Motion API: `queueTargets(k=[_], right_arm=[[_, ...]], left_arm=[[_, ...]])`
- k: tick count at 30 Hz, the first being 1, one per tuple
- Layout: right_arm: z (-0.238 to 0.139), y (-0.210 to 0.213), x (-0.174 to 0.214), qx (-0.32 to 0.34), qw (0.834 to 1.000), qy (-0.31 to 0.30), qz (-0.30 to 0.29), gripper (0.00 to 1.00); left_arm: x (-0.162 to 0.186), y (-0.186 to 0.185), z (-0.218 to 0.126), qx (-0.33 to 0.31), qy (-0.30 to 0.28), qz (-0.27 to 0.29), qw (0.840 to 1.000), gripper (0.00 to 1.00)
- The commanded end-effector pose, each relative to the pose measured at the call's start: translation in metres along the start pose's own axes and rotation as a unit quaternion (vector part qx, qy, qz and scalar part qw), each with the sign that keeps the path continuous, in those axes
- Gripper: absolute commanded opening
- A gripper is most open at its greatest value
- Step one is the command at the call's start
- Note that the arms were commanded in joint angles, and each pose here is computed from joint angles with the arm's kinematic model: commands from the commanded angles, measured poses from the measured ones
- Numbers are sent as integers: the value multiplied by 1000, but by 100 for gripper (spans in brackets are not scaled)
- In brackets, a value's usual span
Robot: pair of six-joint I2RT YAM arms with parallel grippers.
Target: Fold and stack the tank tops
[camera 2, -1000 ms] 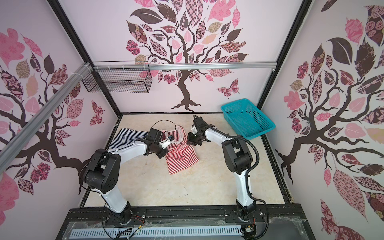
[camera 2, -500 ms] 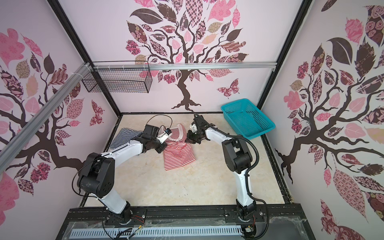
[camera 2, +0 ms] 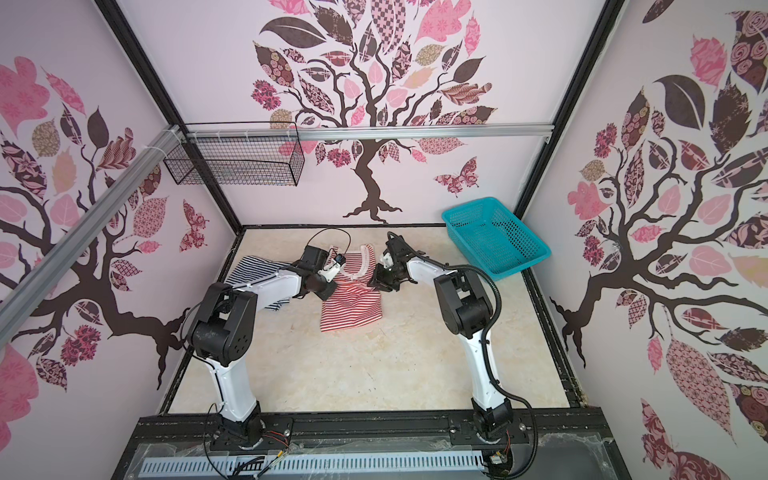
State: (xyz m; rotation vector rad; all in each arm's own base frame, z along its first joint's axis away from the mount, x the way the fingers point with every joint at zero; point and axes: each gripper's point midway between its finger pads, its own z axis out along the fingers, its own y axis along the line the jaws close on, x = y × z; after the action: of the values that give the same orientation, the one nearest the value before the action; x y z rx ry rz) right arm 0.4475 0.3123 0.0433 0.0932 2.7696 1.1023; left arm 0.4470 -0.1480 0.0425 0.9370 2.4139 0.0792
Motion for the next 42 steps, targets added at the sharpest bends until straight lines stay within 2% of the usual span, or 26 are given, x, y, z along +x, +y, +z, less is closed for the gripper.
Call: queueTargets(k=[1, 2, 5, 9, 12, 16, 19, 24, 27, 31, 33, 35, 39, 42], right_arm=[[-8, 12, -15, -11, 1000, -18, -15, 46], [-14, 18, -17, -14, 999, -27, -22, 49], [-31, 32, -26, -16, 998, -55, -42, 53], [-58, 49, -27, -27, 994, -93, -57, 54], [-73, 53, -18, -37, 991, -112, -57, 52], [-67, 50, 4, -31, 993, -94, -57, 45], [-51, 48, 20, -28, 995, -73, -63, 37], [-26, 41, 23, -27, 997, -55, -51, 16], [-10, 33, 15, -13, 998, -46, -45, 11], [6, 25, 4, 4, 999, -42, -35, 11], [12, 13, -2, 28, 998, -44, -25, 13], [15, 1, -8, 51, 997, -50, -14, 22], [20, -3, -14, 51, 997, -53, -13, 44], [18, 7, -13, 32, 998, -48, -24, 49]], left_arm=[[-5, 17, -1, -34, 4, -25, 999, 28], [-6, 22, -3, -45, 2, -30, 999, 34], [-15, 33, -16, -72, -18, -40, 996, 44], [-24, 49, -42, -112, -42, -55, 991, 46], [-27, 40, -65, -91, -68, -55, 992, 46], [-20, 10, -77, -20, -75, -41, 996, 46], [-8, -12, -71, 33, -54, -25, 998, 42], [3, -37, -45, 98, -29, -7, 995, 29], [7, -37, -22, 101, -8, -7, 995, 26], [8, -20, -1, 68, 23, -30, 997, 27], [11, -4, 7, 23, 45, -38, 998, 27], [14, 8, 12, -3, 72, -54, 996, 27], [24, 13, 19, -16, 109, -56, 992, 28], [28, 13, 17, -20, 121, -58, 991, 28]])
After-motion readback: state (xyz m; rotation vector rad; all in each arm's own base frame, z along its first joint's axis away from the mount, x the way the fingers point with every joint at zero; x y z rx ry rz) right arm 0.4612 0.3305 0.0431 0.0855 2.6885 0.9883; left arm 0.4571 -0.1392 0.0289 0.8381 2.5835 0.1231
